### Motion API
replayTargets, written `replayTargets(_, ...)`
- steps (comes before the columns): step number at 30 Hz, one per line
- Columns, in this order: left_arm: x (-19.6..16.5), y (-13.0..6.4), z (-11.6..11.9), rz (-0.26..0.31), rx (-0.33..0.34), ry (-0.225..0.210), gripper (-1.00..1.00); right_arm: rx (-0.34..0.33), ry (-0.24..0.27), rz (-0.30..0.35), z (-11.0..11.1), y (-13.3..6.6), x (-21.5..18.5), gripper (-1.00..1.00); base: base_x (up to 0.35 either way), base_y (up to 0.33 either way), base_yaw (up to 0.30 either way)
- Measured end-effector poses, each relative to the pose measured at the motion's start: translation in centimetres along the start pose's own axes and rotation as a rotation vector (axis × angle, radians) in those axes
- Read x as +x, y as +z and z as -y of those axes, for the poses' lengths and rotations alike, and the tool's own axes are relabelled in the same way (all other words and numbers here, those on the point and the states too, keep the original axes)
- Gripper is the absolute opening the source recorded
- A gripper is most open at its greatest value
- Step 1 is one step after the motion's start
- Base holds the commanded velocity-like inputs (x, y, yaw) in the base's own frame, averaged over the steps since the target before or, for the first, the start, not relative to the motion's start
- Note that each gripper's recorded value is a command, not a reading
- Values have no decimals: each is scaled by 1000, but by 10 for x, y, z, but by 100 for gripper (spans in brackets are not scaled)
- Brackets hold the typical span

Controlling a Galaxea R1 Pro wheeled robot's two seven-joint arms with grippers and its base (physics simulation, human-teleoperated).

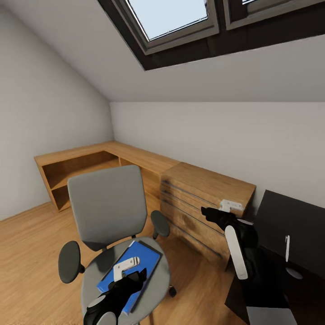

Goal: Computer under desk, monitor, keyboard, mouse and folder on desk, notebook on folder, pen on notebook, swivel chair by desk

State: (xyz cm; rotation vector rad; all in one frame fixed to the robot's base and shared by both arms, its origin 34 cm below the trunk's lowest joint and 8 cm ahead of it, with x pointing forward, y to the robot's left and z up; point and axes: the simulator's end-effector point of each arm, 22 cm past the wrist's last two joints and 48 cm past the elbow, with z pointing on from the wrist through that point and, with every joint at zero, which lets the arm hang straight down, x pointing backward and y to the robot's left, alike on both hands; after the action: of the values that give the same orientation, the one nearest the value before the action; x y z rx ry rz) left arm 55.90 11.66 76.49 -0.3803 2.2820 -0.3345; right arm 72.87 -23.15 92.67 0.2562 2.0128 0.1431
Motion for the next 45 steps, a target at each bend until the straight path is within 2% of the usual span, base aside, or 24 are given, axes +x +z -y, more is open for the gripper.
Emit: replayTargets(45, 6, 6, -7, -21, -14, -2, 100, 9, -5, -30, 3, 10, 15, 100, 0, 0, 243)
